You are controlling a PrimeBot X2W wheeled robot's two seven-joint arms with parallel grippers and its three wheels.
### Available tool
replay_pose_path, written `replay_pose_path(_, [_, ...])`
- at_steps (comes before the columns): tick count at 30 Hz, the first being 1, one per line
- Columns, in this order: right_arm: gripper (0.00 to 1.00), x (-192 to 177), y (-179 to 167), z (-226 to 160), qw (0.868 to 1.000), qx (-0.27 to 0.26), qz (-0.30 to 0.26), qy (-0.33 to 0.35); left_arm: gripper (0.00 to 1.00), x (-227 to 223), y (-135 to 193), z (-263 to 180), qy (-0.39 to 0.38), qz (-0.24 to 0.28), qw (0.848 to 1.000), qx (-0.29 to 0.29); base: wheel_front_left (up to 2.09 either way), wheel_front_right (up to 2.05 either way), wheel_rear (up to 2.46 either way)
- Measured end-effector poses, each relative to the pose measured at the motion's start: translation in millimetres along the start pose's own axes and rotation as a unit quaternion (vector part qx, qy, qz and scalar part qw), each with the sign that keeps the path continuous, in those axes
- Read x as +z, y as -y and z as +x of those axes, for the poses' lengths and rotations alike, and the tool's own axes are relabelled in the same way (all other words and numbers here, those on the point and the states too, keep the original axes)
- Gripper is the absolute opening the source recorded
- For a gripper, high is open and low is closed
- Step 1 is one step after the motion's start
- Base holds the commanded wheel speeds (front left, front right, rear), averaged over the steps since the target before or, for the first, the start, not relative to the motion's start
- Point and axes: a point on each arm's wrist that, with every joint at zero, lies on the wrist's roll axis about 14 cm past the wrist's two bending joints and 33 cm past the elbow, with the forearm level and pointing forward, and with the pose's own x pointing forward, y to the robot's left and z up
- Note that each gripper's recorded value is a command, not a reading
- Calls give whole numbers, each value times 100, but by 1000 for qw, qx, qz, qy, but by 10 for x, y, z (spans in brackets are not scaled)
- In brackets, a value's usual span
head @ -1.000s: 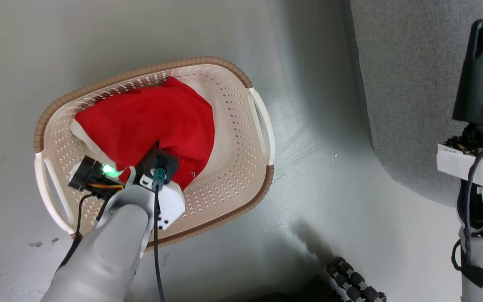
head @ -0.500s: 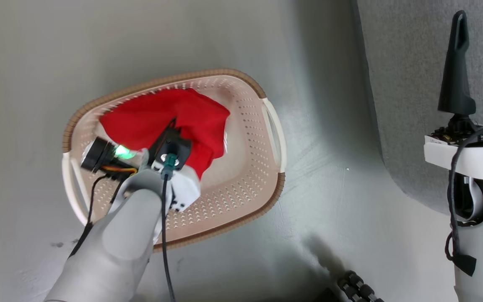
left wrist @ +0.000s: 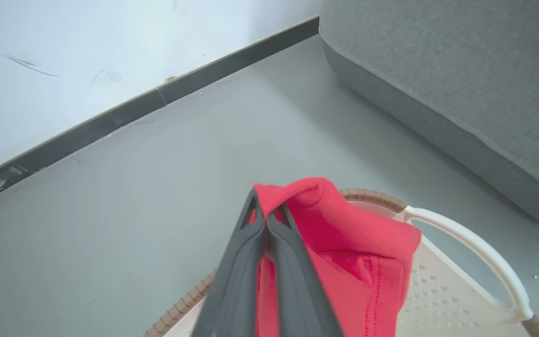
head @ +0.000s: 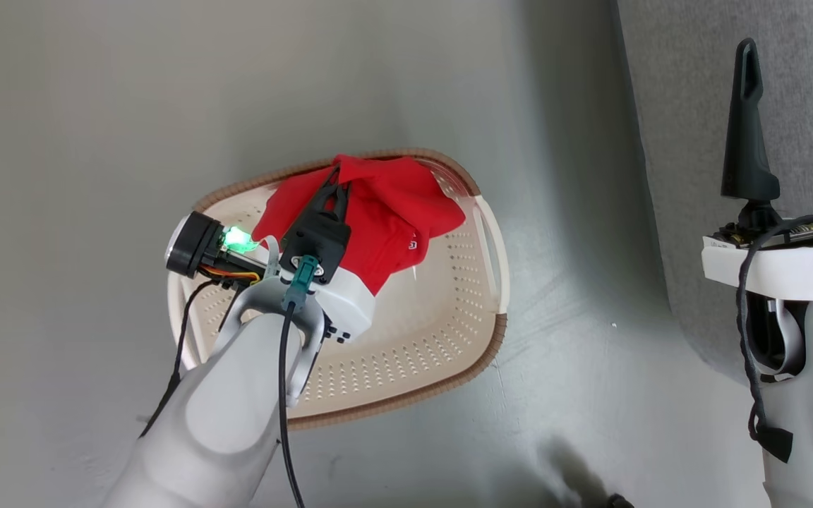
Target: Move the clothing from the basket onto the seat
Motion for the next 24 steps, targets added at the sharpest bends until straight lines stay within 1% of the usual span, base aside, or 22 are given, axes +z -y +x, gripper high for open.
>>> replay_pose_path(15, [100,373,-258,-1,998,42,5,37,0,795,-294,-414,99,-13,993,56,0,0,0])
replay_pose_path(20, [100,460,-338,-61,998,54,8,43,0,1001,-454,-597,125,-26,988,83,0,0,0])
replay_pose_path(24, [100,543,-392,-110,997,63,9,49,0,1147,-615,-764,144,-25,983,107,0,0,0])
